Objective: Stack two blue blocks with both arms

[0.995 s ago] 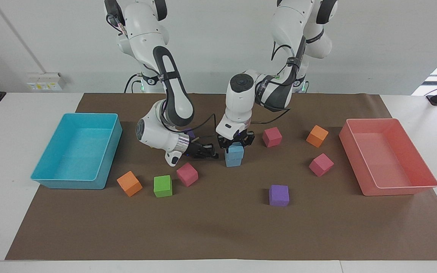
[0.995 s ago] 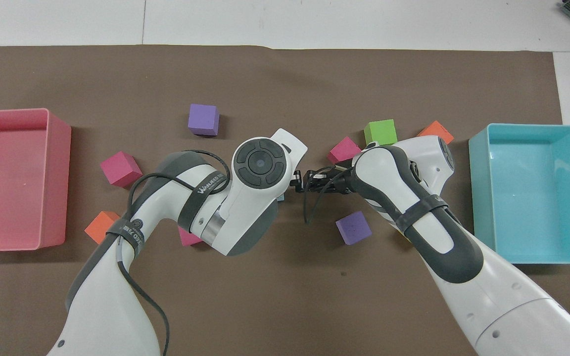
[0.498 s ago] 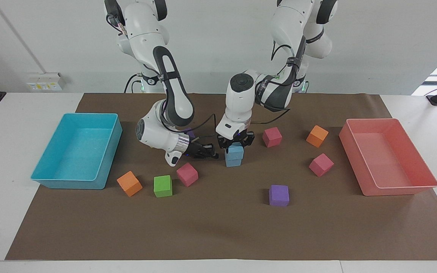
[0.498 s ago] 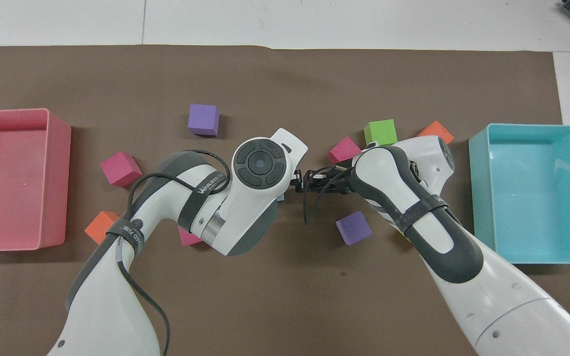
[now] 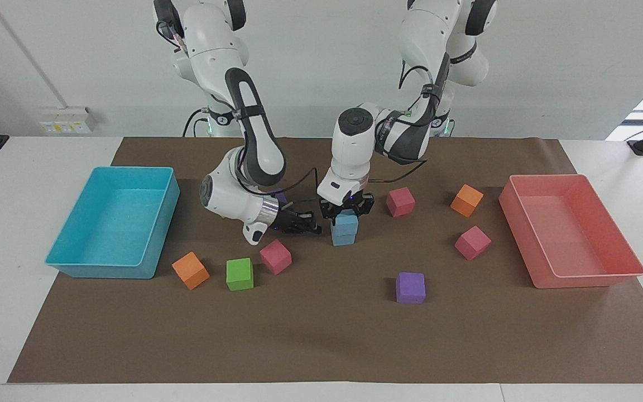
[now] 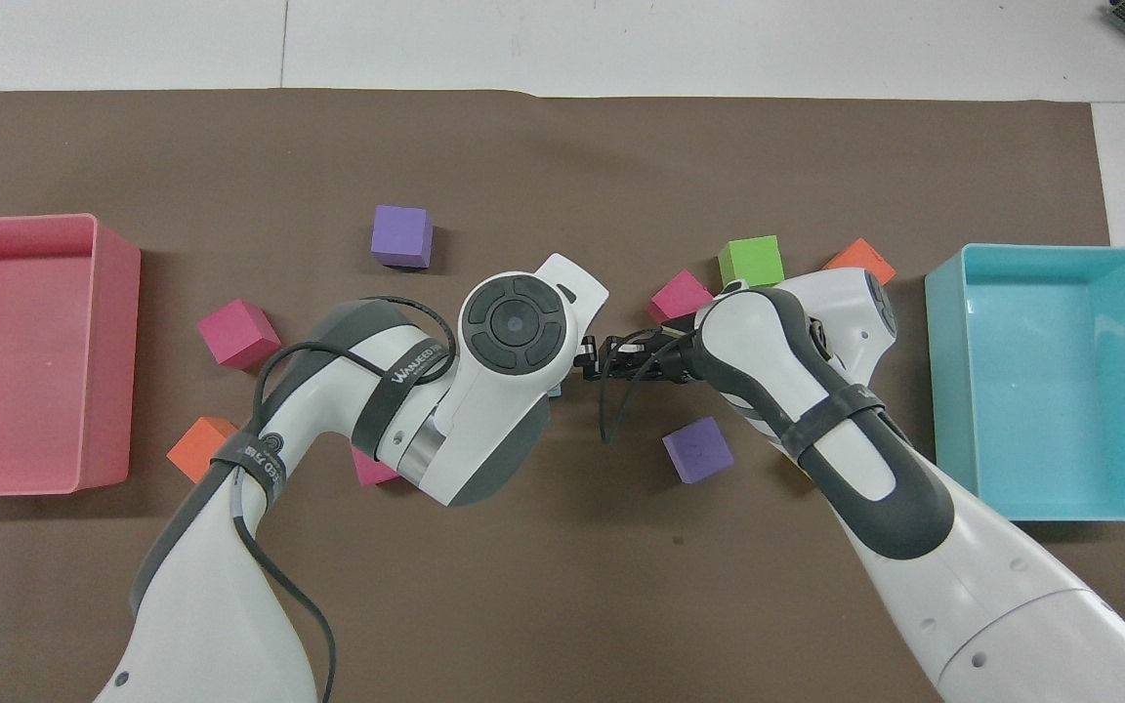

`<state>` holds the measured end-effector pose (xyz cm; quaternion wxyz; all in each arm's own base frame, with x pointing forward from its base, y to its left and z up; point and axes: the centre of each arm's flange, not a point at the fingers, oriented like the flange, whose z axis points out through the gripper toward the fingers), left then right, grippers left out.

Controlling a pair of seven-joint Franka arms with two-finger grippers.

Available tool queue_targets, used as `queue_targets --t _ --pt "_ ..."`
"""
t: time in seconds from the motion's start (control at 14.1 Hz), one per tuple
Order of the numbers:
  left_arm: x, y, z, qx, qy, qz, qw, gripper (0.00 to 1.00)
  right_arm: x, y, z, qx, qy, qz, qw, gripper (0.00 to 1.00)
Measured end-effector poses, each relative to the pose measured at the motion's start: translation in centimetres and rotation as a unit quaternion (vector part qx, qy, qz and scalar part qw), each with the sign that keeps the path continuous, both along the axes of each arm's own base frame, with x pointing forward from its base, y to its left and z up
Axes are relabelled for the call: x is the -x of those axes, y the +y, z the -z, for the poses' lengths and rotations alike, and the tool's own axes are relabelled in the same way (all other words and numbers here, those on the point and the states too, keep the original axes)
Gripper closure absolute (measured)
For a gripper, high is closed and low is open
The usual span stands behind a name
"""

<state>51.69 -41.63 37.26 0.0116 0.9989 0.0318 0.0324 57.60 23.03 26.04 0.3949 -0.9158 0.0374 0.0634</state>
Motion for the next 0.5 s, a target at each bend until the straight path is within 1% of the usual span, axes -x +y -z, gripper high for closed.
queue_targets --t 0.5 --pt "0.20 0.07 0.37 -0.003 0.004 0.001 1.000 0.41 0.00 0.00 0.00 0.000 0.000 0.000 1.000 0.99"
